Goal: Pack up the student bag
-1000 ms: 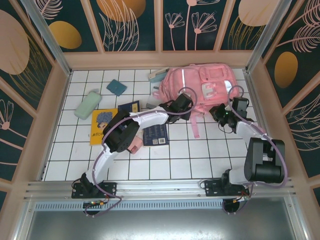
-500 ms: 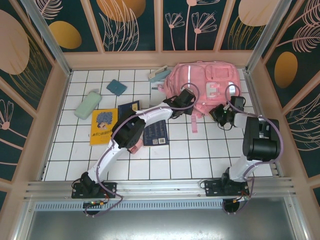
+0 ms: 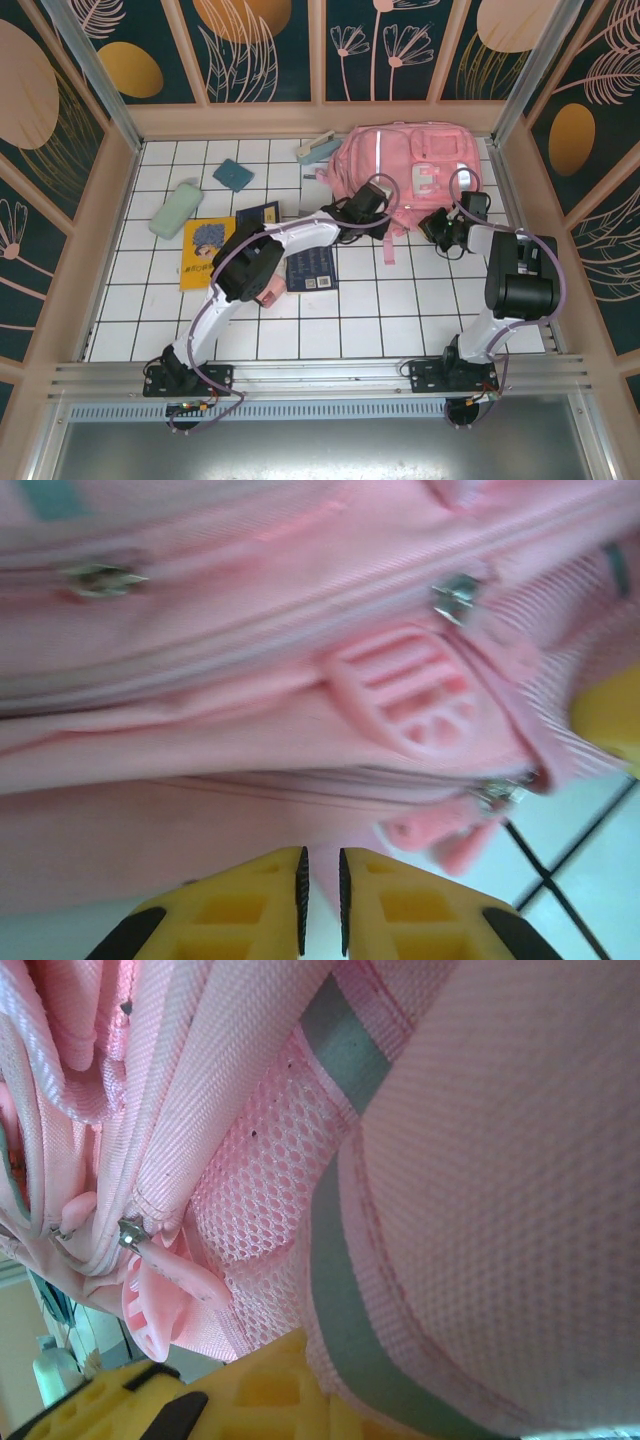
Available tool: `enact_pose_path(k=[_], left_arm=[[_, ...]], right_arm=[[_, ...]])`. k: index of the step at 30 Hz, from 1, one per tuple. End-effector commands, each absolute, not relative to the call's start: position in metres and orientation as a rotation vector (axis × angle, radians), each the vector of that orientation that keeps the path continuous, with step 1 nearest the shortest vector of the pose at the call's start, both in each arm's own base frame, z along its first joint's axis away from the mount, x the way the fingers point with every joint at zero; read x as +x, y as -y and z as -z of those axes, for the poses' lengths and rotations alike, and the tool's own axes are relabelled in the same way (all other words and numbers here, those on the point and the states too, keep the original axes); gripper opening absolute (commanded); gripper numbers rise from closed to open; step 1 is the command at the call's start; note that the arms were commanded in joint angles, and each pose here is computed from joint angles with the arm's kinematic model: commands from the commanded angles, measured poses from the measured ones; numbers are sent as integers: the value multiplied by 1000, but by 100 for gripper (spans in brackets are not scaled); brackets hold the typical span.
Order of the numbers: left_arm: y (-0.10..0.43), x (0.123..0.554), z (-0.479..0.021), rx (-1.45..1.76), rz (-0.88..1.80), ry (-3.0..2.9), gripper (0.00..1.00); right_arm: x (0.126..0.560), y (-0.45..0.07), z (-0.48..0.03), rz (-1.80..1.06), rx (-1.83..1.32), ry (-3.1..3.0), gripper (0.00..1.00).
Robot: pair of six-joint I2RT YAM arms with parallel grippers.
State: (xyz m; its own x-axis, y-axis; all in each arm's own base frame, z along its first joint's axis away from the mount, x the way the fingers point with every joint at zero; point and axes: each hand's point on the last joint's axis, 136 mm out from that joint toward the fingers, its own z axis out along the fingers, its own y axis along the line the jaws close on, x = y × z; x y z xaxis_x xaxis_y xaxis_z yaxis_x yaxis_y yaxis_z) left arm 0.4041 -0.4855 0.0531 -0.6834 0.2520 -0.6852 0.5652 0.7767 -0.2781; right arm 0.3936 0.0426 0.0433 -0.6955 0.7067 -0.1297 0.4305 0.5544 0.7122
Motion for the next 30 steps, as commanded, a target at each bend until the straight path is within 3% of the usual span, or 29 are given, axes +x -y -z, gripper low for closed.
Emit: enact_pose_path(k=[1,8,17,23,30], left_arm=[[505,401,-56,692,643,-2284,19],[488,410,-51,601,538,-2303,15],[443,421,-80,388,410,-2273,9],[429,414,-91,327,425,-2266,12],[450,427,-49,382,396,-2318,11]], right_arm=[[401,-43,-47,-933,892,-2381,0],[382,-62,-71,-1005,872,-2359,0],[336,-101,-121,-1087,775,-2347,0],[315,-93,-108,-1070,849,-2341,0],[345,-76,-70,-1010,878,-2380,0]])
